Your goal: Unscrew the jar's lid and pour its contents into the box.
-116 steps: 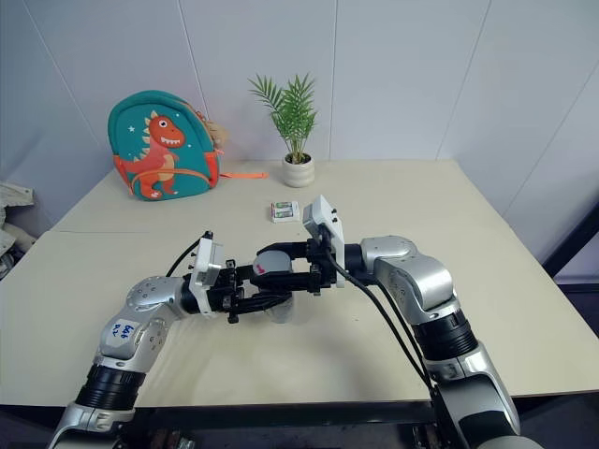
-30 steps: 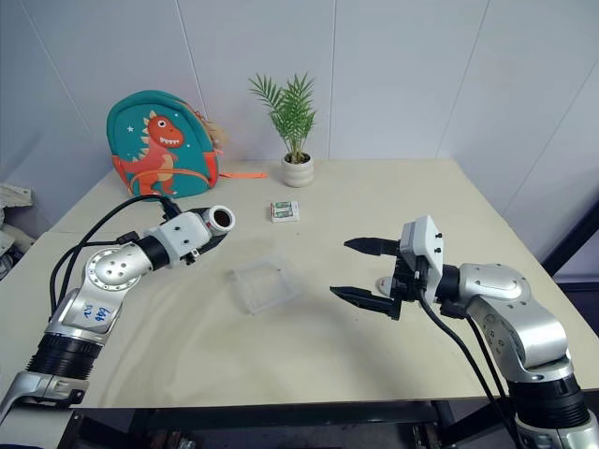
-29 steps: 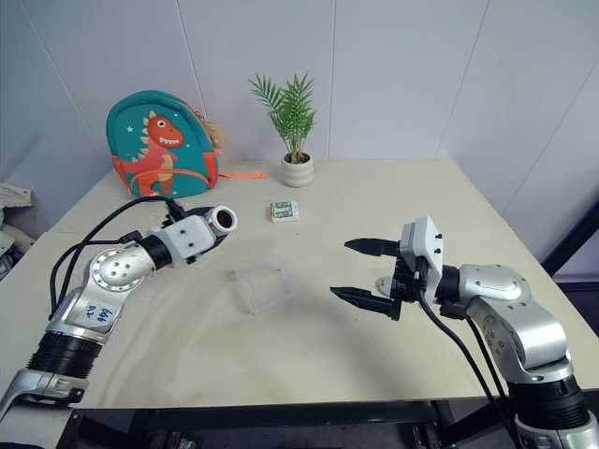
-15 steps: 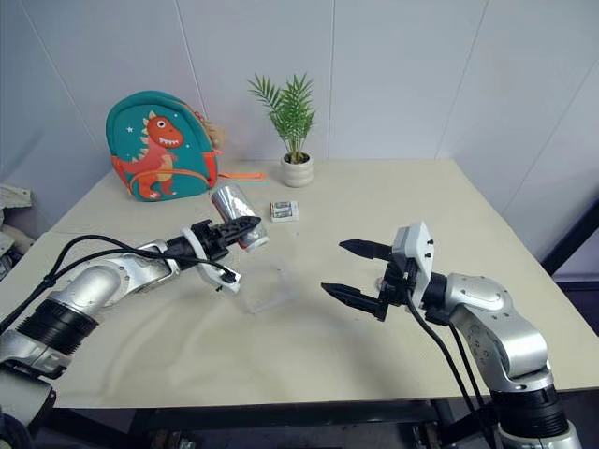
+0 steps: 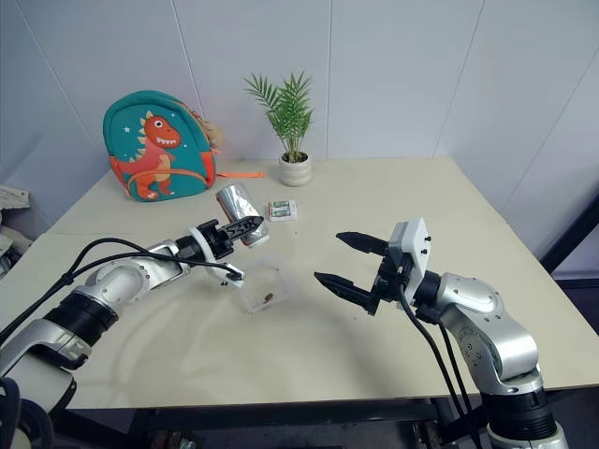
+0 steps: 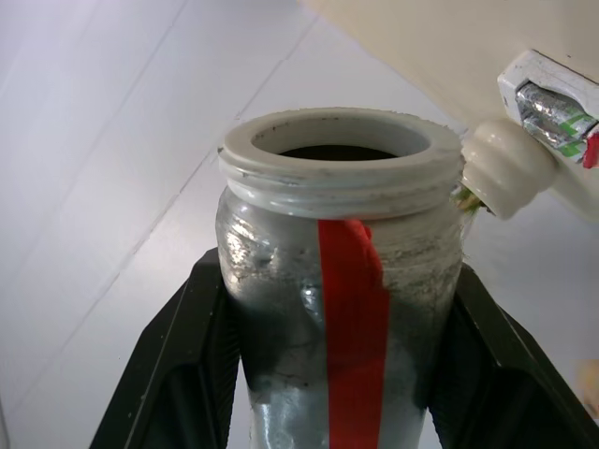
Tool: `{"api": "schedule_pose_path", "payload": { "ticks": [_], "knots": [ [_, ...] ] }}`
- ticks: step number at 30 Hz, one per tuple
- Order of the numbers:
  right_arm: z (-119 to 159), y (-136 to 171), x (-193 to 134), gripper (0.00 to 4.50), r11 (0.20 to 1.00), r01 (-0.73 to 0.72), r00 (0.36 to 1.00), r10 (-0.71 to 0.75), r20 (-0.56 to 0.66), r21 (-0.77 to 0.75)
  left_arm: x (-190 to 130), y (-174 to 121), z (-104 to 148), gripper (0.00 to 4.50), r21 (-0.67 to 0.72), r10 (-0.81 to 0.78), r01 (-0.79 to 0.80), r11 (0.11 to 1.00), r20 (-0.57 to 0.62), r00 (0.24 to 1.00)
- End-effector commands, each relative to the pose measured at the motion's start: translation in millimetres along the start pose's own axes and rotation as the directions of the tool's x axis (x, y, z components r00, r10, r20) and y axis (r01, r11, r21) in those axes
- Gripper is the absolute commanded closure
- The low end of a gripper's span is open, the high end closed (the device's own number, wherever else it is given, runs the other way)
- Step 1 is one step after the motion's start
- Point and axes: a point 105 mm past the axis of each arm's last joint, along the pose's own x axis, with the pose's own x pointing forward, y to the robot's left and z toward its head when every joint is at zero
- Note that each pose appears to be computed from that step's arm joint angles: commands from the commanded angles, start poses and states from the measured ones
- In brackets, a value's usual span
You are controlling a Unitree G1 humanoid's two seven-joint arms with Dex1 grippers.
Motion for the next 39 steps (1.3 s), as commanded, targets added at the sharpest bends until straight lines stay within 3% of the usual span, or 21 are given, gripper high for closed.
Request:
{"api": "schedule_pose_path", "payload": {
  "ticks": [1,3,5,8,13,18,23,39],
  "knots": [
    [12,4,0,0.02,1.0,-0.013,0.999,0.014,0.041,-0.026,-10,9,-34,2.31,-0.273,-0.006,-0.034,0.962,-0.145,0.989],
    [12,4,0,0.02,1.0,-0.016,0.999,0.017,0.042,-0.021,-19,7,-45,2.31,-0.486,-0.043,-0.062,0.872,-0.202,0.978],
    [12,5,0,0.02,1.0,-0.02,0.999,0.021,0.042,-0.016,-30,3,-56,2.31,-0.689,-0.094,-0.112,0.716,-0.254,0.963],
    [11,6,2,0.02,0.999,-0.033,0.998,0.034,0.045,-0.009,-57,-8,-88,2.31,-0.876,-0.185,-0.32,0.362,-0.403,0.896],
    [12,8,5,0.02,0.998,-0.062,0.997,0.062,0.051,-0.001,-101,-27,-112,2.31,-0.831,-0.285,-0.555,-0.017,-0.529,0.8],
    [12,13,10,0.02,0.991,-0.132,0.991,0.132,0.039,0.005,-135,-59,-79,2.31,-0.685,-0.418,-0.625,-0.375,-0.477,0.774],
    [14,15,17,0.02,0.983,-0.185,0.982,0.185,0.037,0.0,-155,-76,-53,2.31,-0.633,-0.46,-0.655,-0.412,-0.476,0.749],
    [15,21,28,0.02,0.971,-0.239,0.97,0.239,0.048,-0.005,-187,-115,-13,2.31,-0.476,-0.556,-0.736,-0.481,-0.484,0.676]
  ]
}}
